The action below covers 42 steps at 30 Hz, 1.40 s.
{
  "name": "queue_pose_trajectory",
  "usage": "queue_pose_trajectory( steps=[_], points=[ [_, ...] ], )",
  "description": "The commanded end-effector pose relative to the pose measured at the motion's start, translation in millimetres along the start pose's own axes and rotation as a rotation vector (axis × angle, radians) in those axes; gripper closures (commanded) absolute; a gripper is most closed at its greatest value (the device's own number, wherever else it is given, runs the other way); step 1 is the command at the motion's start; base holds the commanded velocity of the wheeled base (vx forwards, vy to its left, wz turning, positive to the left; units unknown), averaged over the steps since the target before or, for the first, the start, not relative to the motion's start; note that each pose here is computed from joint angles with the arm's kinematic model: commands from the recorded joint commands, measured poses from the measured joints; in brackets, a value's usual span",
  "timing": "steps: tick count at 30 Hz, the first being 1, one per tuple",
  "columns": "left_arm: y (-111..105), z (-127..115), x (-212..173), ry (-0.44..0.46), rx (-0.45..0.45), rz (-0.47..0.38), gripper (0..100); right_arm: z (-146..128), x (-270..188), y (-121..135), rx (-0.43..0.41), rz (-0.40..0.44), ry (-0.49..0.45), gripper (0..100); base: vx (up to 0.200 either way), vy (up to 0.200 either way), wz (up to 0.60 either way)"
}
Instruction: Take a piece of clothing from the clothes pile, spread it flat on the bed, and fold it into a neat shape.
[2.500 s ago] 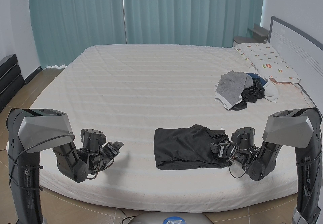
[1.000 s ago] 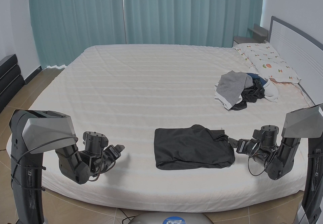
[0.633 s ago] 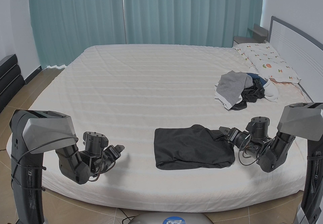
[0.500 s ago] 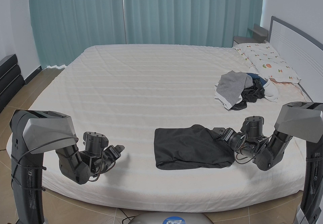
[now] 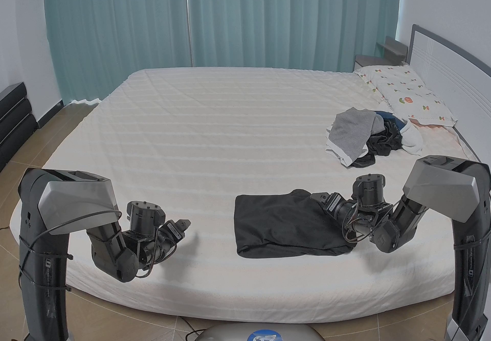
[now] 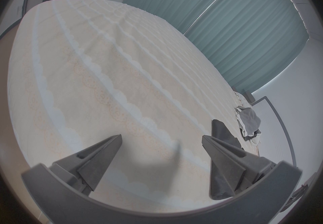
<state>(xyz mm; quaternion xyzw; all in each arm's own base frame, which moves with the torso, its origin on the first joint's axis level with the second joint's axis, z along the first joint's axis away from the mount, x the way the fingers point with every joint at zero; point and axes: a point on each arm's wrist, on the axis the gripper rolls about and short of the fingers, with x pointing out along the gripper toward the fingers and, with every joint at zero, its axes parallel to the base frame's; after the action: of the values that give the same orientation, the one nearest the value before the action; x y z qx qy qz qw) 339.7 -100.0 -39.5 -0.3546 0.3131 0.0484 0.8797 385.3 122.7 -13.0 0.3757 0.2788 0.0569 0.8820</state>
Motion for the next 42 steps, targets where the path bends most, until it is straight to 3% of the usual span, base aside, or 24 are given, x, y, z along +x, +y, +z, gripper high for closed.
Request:
queue_pose_trajectory(
  steps=[1,8,17,26,37,42],
  points=[
    [1.6,-0.8,0.8,0.002,-0.001,0.004,0,-5.6,14.1,-12.0,0.006,-0.037,0.021,0,0.000,0.000,0.00],
    [1.6,-0.8,0.8,0.001,0.001,0.005,0,-1.5,17.9,-11.4,0.009,-0.023,0.001,0,0.000,0.000,0.00],
    [1.3,-0.4,0.6,-0.002,-0.001,0.006,0,18.8,30.1,-1.6,0.007,0.058,-0.109,0,0.000,0.000,0.00],
    [2.4,-0.9,2.0,-0.014,-0.001,0.019,0,46.1,58.5,-35.0,0.041,0.018,-0.215,0,0.000,0.000,0.00],
    [0.2,0.2,1.5,-0.020,-0.001,0.012,0,64.3,46.0,-41.2,0.055,0.015,-0.236,0,0.000,0.000,0.00],
    [-19.4,0.7,1.6,-0.070,0.008,-0.023,0,56.2,35.7,-44.7,0.047,0.053,-0.186,0,0.000,0.000,0.00]
  ],
)
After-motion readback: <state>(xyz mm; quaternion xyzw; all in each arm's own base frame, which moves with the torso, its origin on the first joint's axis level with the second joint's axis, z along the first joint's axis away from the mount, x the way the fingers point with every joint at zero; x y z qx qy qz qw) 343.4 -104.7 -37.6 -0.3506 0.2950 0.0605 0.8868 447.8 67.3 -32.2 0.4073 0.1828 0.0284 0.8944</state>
